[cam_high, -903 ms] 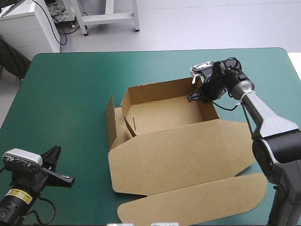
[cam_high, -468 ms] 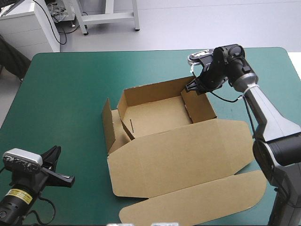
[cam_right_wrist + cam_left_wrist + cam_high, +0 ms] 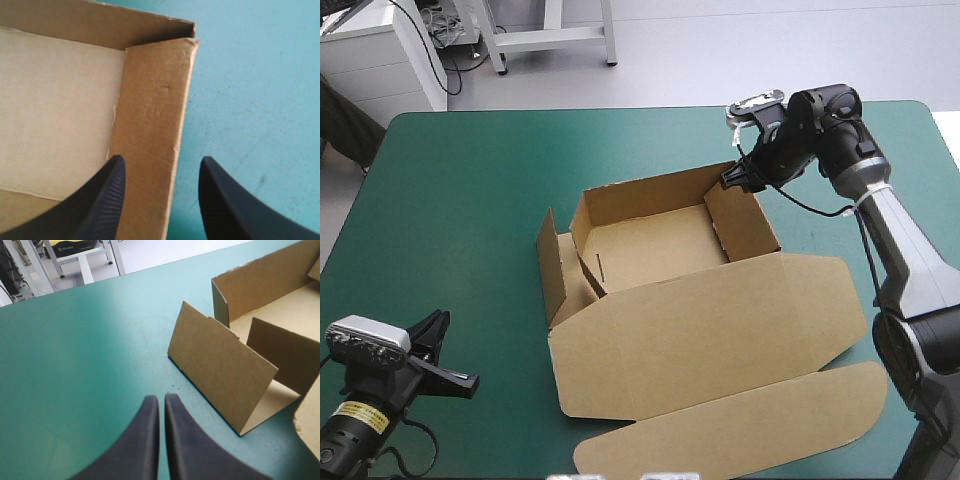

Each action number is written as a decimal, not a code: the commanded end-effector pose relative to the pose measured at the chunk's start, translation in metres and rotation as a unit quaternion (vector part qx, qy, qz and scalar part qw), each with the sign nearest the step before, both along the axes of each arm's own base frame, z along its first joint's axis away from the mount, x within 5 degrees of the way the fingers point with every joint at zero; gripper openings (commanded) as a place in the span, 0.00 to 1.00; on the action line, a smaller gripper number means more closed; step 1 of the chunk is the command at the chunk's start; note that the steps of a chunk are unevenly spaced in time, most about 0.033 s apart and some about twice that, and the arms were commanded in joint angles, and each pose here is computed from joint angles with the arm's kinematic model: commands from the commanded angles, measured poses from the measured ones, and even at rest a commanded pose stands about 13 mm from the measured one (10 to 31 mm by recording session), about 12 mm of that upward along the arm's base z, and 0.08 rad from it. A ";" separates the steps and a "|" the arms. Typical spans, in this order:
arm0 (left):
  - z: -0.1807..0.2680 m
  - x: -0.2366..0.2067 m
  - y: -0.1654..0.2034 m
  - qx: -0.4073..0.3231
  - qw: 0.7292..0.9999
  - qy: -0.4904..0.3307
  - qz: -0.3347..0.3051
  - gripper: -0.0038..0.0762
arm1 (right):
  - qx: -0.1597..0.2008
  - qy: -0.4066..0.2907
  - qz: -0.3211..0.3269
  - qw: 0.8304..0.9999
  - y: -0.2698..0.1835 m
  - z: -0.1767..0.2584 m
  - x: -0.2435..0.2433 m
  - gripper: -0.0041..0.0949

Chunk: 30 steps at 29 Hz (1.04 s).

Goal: Fold the box

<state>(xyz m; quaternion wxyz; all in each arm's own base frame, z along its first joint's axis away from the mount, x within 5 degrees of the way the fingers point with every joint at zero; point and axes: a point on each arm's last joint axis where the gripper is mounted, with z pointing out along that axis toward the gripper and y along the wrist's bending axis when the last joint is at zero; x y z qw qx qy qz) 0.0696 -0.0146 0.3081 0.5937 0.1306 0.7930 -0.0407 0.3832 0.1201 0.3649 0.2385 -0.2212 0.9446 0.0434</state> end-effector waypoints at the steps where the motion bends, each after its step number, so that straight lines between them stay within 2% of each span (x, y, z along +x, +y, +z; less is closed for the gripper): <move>1: 0.013 0.001 -0.001 -0.012 0.999 -0.036 -0.006 0.13 | -0.006 -0.007 0.006 1.000 -0.001 0.006 -0.002 0.49; 4: 0.011 0.000 -0.001 -0.009 1.000 -0.026 -0.004 0.23 | -0.015 0.015 0.011 1.000 0.002 -0.013 0.009 0.49; 9: 0.007 -0.001 0.001 0.001 1.000 -0.006 0.001 0.52 | -0.033 0.048 0.010 0.998 0.005 -0.044 0.025 0.49; 11: 0.007 -0.001 0.001 0.000 1.000 -0.004 0.001 0.61 | -0.039 0.059 0.010 0.997 0.006 -0.055 0.029 0.49; 15: 0.007 -0.001 0.000 -0.006 1.000 -0.004 -0.001 0.61 | -0.037 0.071 -0.002 0.997 0.007 -0.064 0.033 0.48; 18: 0.007 -0.001 -0.001 -0.013 1.000 -0.002 -0.002 0.59 | -0.037 0.071 -0.001 0.997 0.007 -0.064 0.033 0.38; 23: 0.007 -0.001 -0.003 -0.036 0.999 0.003 -0.009 0.56 | -0.034 0.072 -0.011 0.997 0.007 -0.064 0.033 0.02; 28: 0.007 -0.002 -0.004 -0.043 0.999 0.006 -0.011 0.56 | -0.026 0.056 -0.023 0.998 0.005 -0.049 0.027 0.02; 30: 0.006 -0.002 -0.004 -0.041 0.999 0.011 -0.011 0.56 | -0.019 0.027 -0.023 0.999 0.001 -0.023 0.015 0.02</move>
